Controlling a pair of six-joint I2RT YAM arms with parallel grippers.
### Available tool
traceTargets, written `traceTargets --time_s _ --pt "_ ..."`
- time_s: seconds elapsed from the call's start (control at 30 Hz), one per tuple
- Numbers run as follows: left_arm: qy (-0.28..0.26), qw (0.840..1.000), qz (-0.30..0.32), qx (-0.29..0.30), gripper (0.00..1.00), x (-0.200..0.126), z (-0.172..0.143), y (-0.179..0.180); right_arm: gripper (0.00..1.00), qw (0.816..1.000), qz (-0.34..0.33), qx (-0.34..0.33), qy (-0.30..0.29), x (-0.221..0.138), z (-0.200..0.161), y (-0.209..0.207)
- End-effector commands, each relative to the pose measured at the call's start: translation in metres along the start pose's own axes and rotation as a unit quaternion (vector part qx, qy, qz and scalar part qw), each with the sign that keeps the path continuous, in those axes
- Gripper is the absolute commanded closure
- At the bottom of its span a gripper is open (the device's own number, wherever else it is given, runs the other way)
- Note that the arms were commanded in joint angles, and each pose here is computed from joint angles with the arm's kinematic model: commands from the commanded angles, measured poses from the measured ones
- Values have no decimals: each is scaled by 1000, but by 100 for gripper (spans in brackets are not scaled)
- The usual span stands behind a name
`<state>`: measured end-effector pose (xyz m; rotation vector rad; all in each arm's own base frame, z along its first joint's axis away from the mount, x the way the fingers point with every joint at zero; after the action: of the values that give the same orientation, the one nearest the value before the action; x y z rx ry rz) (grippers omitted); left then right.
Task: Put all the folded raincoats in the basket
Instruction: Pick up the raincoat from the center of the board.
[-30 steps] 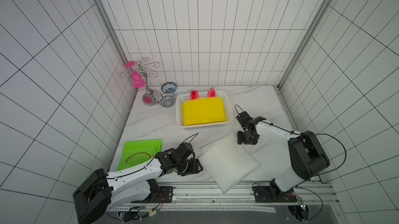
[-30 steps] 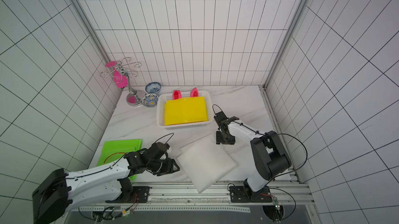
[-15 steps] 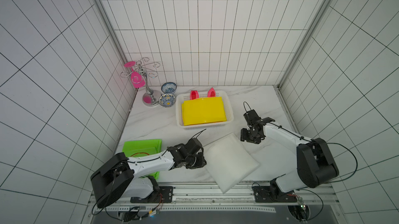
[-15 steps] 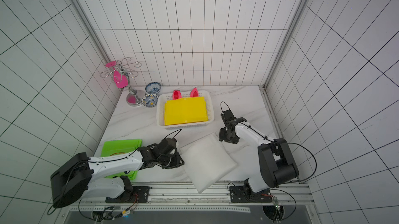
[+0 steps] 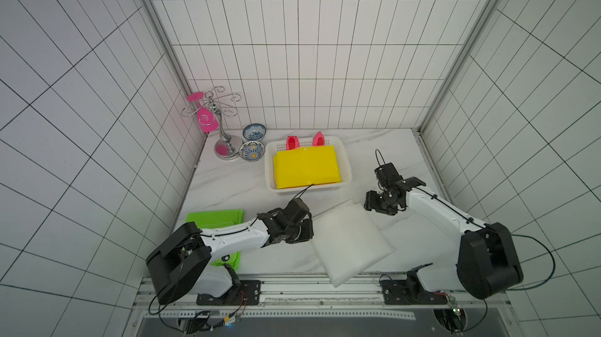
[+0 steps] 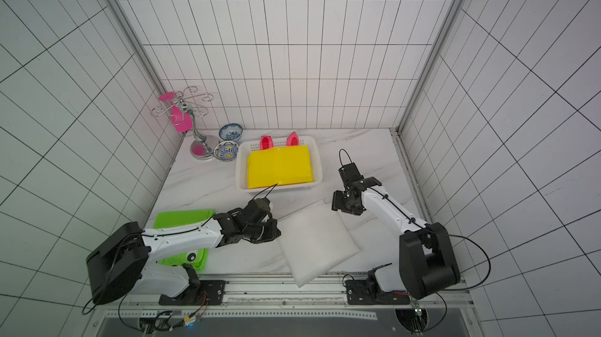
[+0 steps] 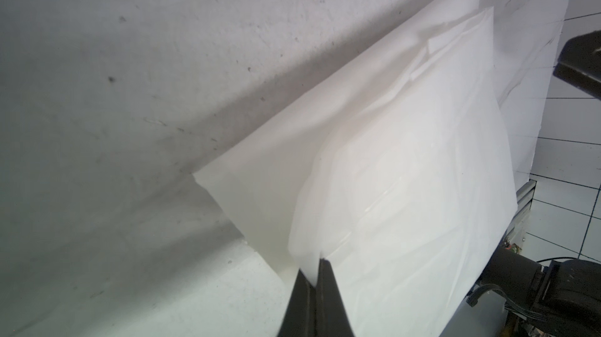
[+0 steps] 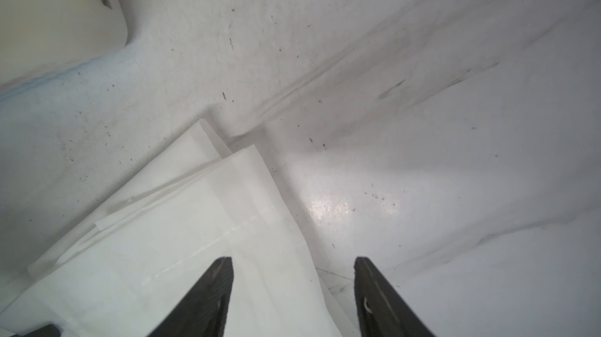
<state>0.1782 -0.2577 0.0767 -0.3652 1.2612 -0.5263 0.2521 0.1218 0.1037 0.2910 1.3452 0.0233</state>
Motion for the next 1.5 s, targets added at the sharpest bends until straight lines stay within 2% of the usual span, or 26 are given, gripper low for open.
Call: traceTargets --time_s 0.0,0.2,0.3,0.5,0.6,0.7,0.93,1.07,1.1,1.2,1.27,1.47 --pt "-20 999 25 -13 100 -2 4 15 35 999 -9 -13 33 3 -7 -5" --pt "-44 998 51 -8 100 -3 6 28 34 994 13 -37 98 20 -18 3" --pt "-29 999 30 -8 85 1 4 22 34 993 17 -38 109 26 -19 5" --pt "-33 999 21 -18 63 -5 0 18 32 991 40 -35 120 31 -15 12" --pt "-36 999 17 -25 55 -11 -2 18 29 990 53 -32 124 32 -13 11" --pt "-32 999 5 -29 45 -9 -6 17 27 986 101 -29 130 37 -10 15" --pt "-20 998 52 -38 40 9 -5 40 27 975 140 -14 170 59 -12 22" --pt "-39 997 59 -27 41 14 4 46 30 970 150 -13 189 75 -12 25" --pt "-38 997 57 -27 44 17 7 46 32 968 158 -12 196 79 -13 27" --pt "-30 998 49 -15 57 25 7 41 42 959 189 -10 211 83 -15 34" --pt "-27 999 42 -8 70 28 5 40 51 952 214 -10 219 83 -18 40" --pt "-55 998 29 20 100 20 17 36 76 932 281 -4 229 80 -24 53"
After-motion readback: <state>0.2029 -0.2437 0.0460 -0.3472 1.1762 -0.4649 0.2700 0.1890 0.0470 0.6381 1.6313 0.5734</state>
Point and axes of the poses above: each gripper's point midway between its finger pads, its own x axis out along the fingers, its own y axis along the line the jaws close on, z = x × y, the point moved 3 cm from there along -x, back along the fingers, and after that the axes turned 9 degrees about x, right-handed, at the moved point
